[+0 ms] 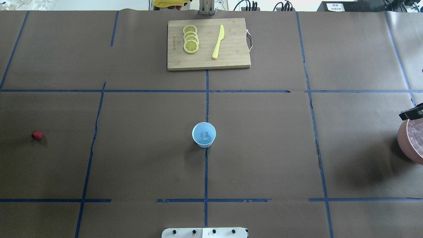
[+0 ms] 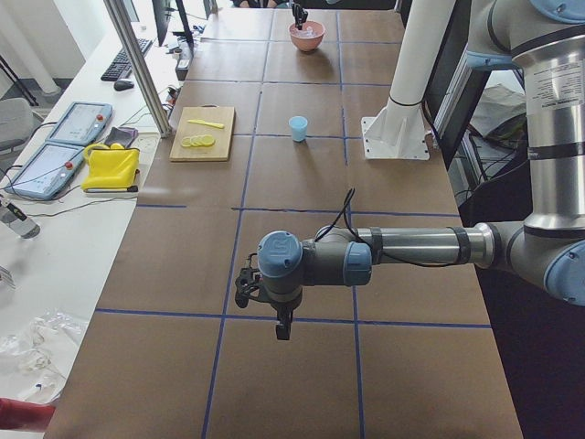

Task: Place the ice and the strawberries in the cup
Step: 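Carry the ice cube with the right gripper over the cup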

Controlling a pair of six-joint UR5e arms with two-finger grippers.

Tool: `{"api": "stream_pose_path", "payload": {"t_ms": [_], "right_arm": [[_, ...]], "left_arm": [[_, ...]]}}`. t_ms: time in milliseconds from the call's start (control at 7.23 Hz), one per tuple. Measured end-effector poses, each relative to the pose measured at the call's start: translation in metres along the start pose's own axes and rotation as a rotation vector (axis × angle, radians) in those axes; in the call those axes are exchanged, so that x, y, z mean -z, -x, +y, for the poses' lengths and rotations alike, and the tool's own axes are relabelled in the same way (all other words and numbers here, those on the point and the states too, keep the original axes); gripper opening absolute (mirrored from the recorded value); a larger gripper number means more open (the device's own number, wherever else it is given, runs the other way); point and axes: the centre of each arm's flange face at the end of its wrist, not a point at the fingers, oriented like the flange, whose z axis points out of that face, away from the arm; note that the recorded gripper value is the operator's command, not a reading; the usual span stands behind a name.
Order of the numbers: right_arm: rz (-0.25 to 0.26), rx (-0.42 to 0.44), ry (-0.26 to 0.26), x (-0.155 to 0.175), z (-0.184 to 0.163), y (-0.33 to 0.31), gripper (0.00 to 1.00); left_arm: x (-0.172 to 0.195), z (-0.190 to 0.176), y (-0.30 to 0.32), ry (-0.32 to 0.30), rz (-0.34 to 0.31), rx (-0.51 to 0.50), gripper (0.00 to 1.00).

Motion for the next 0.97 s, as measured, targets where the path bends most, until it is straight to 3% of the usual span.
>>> {"api": "stream_pose_path", "payload": {"t_ms": [415,553,968], "right_arm": [[-0.075,-0.23,-0.016,-0.02,-0.071,0.126,0.0],[-0.072,-0.272,-0.005,-0.03,-0.095,0.186,0.0],[0.013,-0.377,0.024,-0.038,-0.161,0.391,0.0]], "left_arm": [[0.0,0.0,0.0,-0.001,0.0,-0.001,1.0],[0.0,0.0,0.0,-0.001,0.0,-0.001,1.0],[0.0,0.0,0.0,-0.001,0.0,-0.001,1.0]]}}
